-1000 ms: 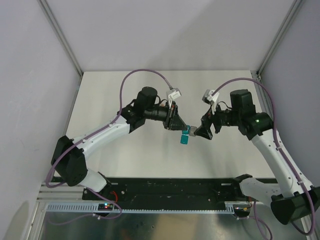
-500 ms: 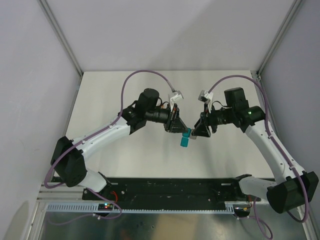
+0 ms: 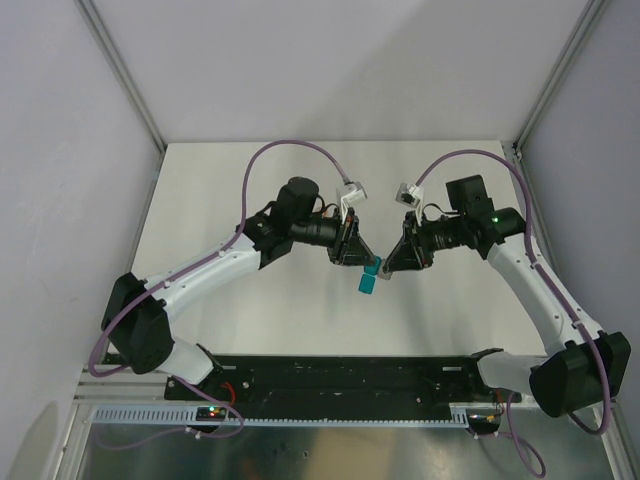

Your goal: Sort the pills into containers

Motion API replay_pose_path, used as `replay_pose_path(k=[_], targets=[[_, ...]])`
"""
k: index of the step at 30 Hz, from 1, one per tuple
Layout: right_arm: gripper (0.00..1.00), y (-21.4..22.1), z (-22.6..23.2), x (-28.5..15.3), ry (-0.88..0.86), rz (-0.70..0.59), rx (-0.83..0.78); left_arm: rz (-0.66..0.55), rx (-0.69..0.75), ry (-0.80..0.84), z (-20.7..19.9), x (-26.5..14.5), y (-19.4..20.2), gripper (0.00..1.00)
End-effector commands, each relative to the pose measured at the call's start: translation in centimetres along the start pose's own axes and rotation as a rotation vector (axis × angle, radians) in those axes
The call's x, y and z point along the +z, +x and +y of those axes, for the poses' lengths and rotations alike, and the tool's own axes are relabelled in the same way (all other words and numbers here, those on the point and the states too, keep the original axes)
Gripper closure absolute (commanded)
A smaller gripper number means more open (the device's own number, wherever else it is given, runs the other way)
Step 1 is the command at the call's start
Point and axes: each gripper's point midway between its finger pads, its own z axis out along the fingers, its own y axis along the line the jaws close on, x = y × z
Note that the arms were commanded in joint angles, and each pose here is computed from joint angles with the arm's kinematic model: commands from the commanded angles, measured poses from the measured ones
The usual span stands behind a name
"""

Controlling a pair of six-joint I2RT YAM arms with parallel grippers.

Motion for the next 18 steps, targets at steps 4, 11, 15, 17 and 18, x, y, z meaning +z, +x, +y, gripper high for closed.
replay_pose_path(k=[4, 11, 15, 17, 18], targets=[[0.99, -1.4, 0.5, -0.6, -0.017, -0.03, -0.038, -0.048, 0.081, 0.015, -1.5, -0.8, -1.7, 0.9], [1.0, -1.1, -0.1, -0.8, 0.0, -0.024, -0.024, -0.05, 0.097, 0.004, -1.3, -0.9, -1.9, 0.48], [1.0, -0.8, -1.0, -0.9, 0.025, -0.017, -0.009, -0.067, 0.117, -0.017, -1.1, -1.7, -2.7, 0.19], [1.0, -0.6, -1.9, -0.9, 0.049, -0.015, 0.005, -0.08, 0.123, -0.029, -0.9, -2.3, -3.1, 0.09], [1.0, -0.6, -2.5, -0.9, 0.066, -0.016, 0.008, -0.089, 0.126, -0.038, -0.7, -2.7, -3.4, 0.05]])
